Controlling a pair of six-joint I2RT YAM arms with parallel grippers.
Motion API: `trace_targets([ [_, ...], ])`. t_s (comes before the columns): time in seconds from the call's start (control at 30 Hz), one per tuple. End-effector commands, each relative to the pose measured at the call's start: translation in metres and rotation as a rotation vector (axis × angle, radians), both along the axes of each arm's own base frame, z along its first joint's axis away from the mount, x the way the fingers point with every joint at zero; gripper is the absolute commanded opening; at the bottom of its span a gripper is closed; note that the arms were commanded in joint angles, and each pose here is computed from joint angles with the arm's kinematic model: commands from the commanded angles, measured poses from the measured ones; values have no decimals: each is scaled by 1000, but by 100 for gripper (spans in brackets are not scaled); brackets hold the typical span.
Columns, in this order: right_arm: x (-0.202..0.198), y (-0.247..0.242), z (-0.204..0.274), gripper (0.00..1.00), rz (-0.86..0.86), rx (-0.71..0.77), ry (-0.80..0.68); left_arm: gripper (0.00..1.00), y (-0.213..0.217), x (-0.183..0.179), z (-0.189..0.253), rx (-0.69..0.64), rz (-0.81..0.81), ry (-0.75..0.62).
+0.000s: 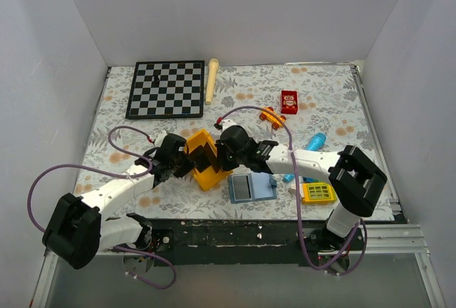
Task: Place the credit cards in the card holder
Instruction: Place the storage box at the center of the board.
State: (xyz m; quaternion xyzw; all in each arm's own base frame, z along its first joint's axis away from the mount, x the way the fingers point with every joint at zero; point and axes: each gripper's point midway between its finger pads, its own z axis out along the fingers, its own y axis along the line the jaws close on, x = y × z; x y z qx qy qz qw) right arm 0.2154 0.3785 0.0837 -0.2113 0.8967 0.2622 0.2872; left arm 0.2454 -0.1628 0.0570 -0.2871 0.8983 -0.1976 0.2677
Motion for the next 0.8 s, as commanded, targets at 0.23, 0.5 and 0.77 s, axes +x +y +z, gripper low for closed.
trace_targets([
  [0.23, 5, 15, 46, 1, 57, 300, 31, 28, 13, 22, 43, 124, -28, -114],
  [0.5, 0, 16, 61, 1, 127, 432, 55, 42, 7, 22, 58, 88, -52, -146],
  [0.77, -3, -5, 101, 1, 213, 638, 79, 42, 13, 29, 127, 57, -52, -323],
])
